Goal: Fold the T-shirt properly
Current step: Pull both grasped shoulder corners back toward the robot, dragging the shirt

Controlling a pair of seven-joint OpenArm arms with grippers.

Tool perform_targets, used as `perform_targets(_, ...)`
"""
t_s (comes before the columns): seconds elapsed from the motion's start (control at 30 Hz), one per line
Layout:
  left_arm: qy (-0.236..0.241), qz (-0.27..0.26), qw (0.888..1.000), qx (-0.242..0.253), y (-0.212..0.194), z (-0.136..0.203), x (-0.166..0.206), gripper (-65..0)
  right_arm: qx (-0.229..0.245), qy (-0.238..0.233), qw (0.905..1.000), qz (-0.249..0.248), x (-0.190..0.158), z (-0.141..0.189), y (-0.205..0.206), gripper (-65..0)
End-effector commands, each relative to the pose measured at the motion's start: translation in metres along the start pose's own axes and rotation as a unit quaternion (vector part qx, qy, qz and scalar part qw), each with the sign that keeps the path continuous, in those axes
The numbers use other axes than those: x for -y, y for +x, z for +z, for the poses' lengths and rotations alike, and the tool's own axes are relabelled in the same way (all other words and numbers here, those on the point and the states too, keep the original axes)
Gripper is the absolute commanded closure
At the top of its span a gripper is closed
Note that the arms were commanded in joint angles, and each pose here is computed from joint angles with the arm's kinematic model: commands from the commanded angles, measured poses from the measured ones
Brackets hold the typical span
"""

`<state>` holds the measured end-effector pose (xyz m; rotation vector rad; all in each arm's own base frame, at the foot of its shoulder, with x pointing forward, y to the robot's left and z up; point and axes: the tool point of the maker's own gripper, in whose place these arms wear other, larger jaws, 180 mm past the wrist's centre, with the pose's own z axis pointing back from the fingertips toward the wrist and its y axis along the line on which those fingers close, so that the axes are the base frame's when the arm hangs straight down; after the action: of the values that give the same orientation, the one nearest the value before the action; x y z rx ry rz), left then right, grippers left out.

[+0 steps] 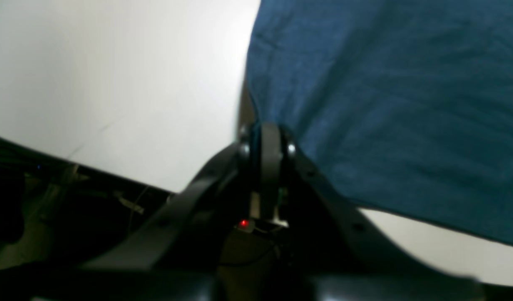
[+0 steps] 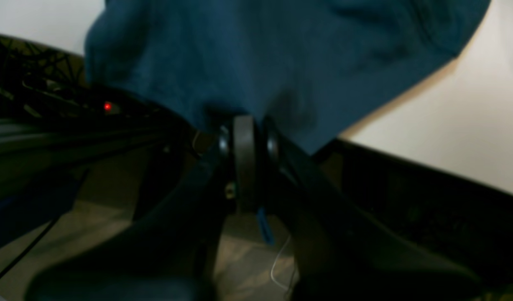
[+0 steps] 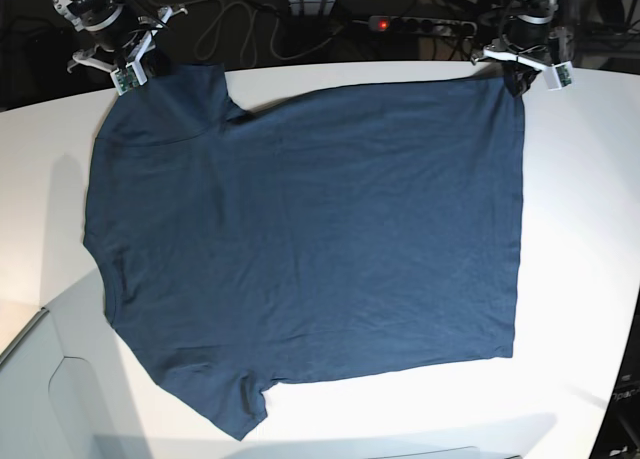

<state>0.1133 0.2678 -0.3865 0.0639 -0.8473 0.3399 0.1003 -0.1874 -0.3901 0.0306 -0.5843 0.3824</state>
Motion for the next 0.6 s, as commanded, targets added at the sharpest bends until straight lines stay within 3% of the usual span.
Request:
perform_targets(0.0, 0.000, -0.004, 1.000, 0.014, 0.008, 0.003, -0.002, 0.0, 0.022, 0.006, 0.9997, 0.012, -0.002, 0.005, 0.012, -0.1)
perform_targets(0.17, -0.002, -0.007, 1.000, 0.020, 0.013, 0.001, 0.000, 0.0, 0.059, -0.001, 0.9978, 0.030, -0.001, 0.015, 0.042, -0.1)
perform_targets(0.57, -0.008, 0.000, 0.995, 0.103, 0.073, -0.016, 0.008, 0.0, 0.109, -0.036, 0.9923, 0.045, 0.024, 0.004, 0.094, -0.1)
